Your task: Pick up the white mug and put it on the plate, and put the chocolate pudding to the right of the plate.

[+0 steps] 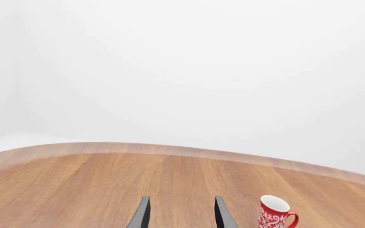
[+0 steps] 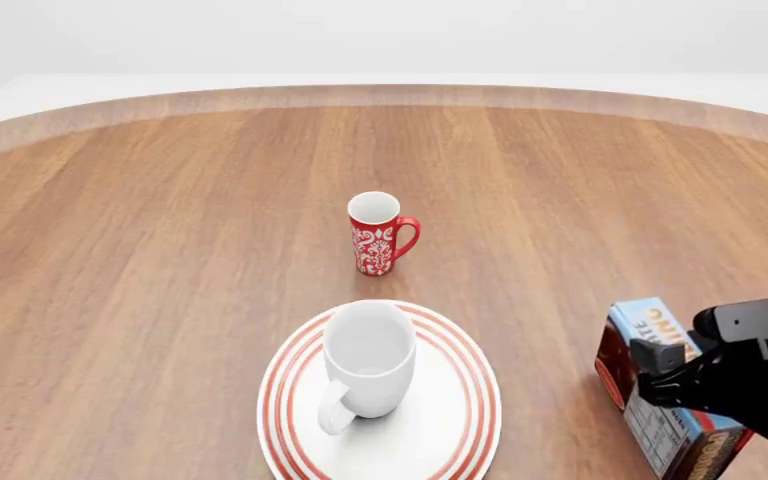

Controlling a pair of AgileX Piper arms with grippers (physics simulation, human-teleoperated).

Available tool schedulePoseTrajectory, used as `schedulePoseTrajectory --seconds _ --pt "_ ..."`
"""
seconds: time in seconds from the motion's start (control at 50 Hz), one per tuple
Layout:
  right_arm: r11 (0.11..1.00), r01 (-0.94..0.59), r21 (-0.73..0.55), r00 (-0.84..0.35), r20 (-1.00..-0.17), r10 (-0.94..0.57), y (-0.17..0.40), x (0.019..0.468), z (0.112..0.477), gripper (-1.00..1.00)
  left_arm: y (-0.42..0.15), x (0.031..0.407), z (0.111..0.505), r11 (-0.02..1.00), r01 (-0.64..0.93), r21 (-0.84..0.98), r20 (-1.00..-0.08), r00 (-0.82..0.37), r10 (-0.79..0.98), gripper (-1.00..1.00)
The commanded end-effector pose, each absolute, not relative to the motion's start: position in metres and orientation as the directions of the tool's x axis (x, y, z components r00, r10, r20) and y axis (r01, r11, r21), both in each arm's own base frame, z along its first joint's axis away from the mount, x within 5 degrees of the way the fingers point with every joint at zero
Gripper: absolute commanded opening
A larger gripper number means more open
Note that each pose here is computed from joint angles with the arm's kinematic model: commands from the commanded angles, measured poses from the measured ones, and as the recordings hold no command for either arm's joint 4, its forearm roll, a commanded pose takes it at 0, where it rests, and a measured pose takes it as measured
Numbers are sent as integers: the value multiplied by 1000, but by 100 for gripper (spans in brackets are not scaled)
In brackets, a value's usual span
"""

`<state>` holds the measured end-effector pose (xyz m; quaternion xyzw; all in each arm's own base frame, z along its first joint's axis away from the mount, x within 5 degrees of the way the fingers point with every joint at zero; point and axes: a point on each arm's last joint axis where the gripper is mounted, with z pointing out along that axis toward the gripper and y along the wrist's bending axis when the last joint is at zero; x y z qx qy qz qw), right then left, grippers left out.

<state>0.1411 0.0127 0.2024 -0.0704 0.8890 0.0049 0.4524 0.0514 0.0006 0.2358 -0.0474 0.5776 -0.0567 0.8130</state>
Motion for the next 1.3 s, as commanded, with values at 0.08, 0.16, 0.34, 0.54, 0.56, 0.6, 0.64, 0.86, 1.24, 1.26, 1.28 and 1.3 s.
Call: schedulePoseTrajectory --seconds 0.08,0.16,0.34,0.54,0.56,0.6,0.64,0.86,1.24,1.26,1.28,1.3 --pt "992 -116 -41 -589 -802 -102 12 142 198 -100 1 51 236 989 37 -143 -934 327 -147 100" --pt "993 -115 -40 -590 -801 -100 12 142 198 -100 1 51 236 989 37 -143 -934 327 -147 100" --pt "994 -103 -36 -589 -803 -90 11 142 200 100 1 51 236 989 37 -143 -934 327 -147 100" --pt "994 -101 -32 -584 -807 -85 11 141 203 100 1 51 236 989 37 -143 -934 326 -147 100" --pt "995 -99 -32 -583 -808 -84 11 141 204 100 1 51 236 989 38 -143 -934 327 -147 100" --pt "995 -98 -32 -580 -810 -83 10 141 205 100 1 51 236 989 37 -143 -934 327 -147 100" --pt "995 -97 -31 -577 -813 -81 11 141 208 100 1 51 236 989 37 -143 -934 327 -147 100" --pt "996 -85 -18 -543 -838 -61 10 139 230 100 1 51 236 989 37 -143 -934 327 -147 100" --pt "997 -68 25 -458 -889 -9 11 135 282 100 1 51 236 989 37 -143 -934 327 -147 100" --pt "997 -68 29 -449 -893 -5 11 134 286 100 1 51 236 989 37 -143 -934 327 -147 100" --pt "997 -69 30 -447 -895 -4 11 134 287 100 1 51 236 989 37 -143 -934 327 -147 100" --pt "997 -69 31 -442 -897 -2 11 133 290 100 1 51 236 989 37 -143 -934 327 -147 100"
